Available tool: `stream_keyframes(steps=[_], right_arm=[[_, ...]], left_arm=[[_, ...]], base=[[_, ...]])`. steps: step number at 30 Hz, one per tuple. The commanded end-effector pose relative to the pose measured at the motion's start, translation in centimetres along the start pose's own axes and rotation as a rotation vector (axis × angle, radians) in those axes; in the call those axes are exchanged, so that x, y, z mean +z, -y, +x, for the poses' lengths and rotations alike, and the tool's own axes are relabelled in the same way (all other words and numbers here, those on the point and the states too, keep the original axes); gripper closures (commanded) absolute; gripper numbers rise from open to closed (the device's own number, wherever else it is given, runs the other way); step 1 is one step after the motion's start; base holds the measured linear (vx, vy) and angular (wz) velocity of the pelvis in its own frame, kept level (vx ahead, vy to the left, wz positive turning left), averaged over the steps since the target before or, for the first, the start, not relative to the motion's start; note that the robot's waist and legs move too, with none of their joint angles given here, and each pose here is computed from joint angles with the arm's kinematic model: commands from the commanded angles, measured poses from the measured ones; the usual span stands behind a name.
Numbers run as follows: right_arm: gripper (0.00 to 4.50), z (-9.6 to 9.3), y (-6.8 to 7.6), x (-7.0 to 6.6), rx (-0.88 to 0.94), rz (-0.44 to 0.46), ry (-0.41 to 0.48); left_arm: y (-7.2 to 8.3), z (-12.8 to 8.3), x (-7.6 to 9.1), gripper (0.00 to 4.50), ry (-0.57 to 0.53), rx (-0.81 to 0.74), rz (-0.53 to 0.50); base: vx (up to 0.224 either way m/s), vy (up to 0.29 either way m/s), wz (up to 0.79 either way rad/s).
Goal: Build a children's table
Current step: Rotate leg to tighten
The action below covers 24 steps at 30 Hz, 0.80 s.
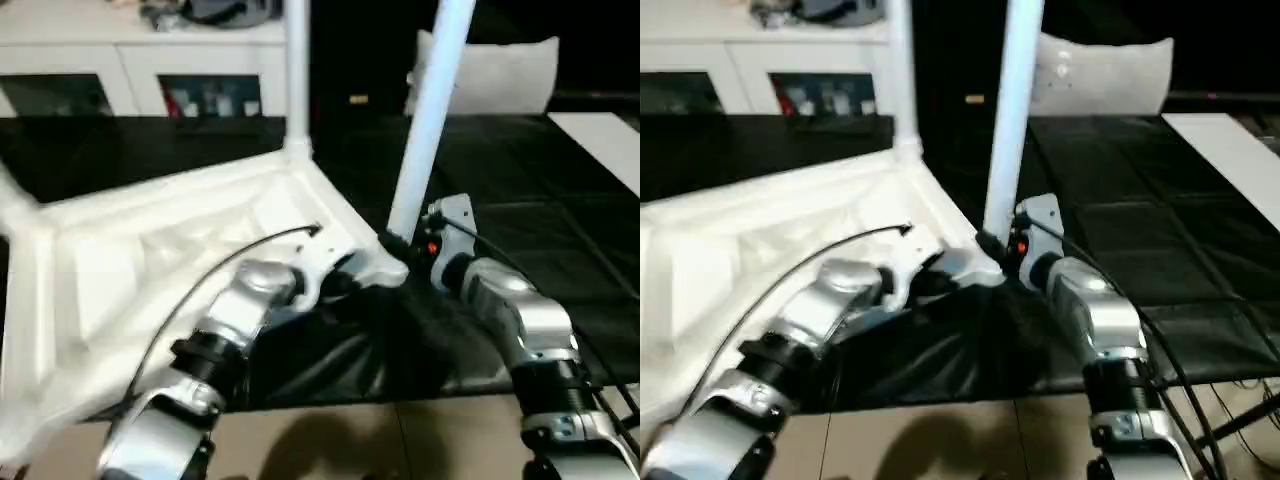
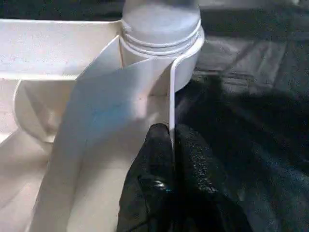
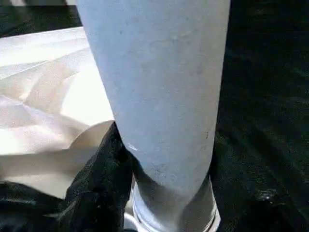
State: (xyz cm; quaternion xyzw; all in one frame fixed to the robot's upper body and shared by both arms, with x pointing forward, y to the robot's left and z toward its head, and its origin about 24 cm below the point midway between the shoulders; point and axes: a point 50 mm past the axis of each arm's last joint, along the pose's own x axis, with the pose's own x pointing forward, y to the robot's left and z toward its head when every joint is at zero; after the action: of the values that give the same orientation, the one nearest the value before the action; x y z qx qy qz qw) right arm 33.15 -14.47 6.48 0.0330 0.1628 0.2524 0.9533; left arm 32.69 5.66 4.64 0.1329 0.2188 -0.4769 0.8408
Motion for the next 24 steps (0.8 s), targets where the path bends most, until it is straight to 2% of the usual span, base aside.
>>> stream_keyframes(steps=[1,6,10,14,16,17,19,23,24], right_arm=[[1.95,0.4,-0.8,-1.7,0.064,0.030,-0.071],[1.47,0.1,-0.9,-1.7,0.082,0.040,-0.064],[1.25,-0.9,0.6,-1.5,0.100,0.026,-0.055],[0.88,-1.5,1.3,-1.3,0.122,0.010,-0.064],[0.78,-2.2,2.1,-1.0,0.149,-0.015,-0.072],[0.51,-2.7,2.5,-0.8,0.167,-0.043,-0.076],[0.39,-3.5,3.1,-0.4,0.211,-0.107,-0.082],[0.39,-4.1,3.4,0.0,0.276,-0.123,-0.071],[0.39,-4.6,3.3,0.0,0.344,-0.134,-0.069]], left_arm=[[0.8,0.3,0.7,4.50,0.052,-0.057,0.017],[0.8,0.0,0.4,4.50,0.046,-0.079,0.044],[0.5,-0.5,-0.1,4.50,0.030,-0.108,0.066],[0.5,-0.9,-0.4,4.50,0.026,-0.148,0.092],[0.3,-1.4,-0.6,4.50,0.014,-0.187,0.119],[0.2,-1.7,-0.8,4.50,0.002,-0.210,0.137],[-0.1,-2.3,-1.1,4.50,-0.019,-0.260,0.176],[-0.1,-2.9,-1.3,4.50,-0.034,-0.318,0.206],[0.0,-3.5,-1.6,4.50,-0.049,-0.386,0.232]], base=[[0.000,0.000,0.00],[0.000,0.000,0.00],[0.000,0.000,0.00],[0.000,0.000,0.00],[0.000,0.000,0.00],[0.000,0.000,0.00],[0.000,0.000,0.00],[0.000,0.000,0.00],[0.000,0.000,0.00]])
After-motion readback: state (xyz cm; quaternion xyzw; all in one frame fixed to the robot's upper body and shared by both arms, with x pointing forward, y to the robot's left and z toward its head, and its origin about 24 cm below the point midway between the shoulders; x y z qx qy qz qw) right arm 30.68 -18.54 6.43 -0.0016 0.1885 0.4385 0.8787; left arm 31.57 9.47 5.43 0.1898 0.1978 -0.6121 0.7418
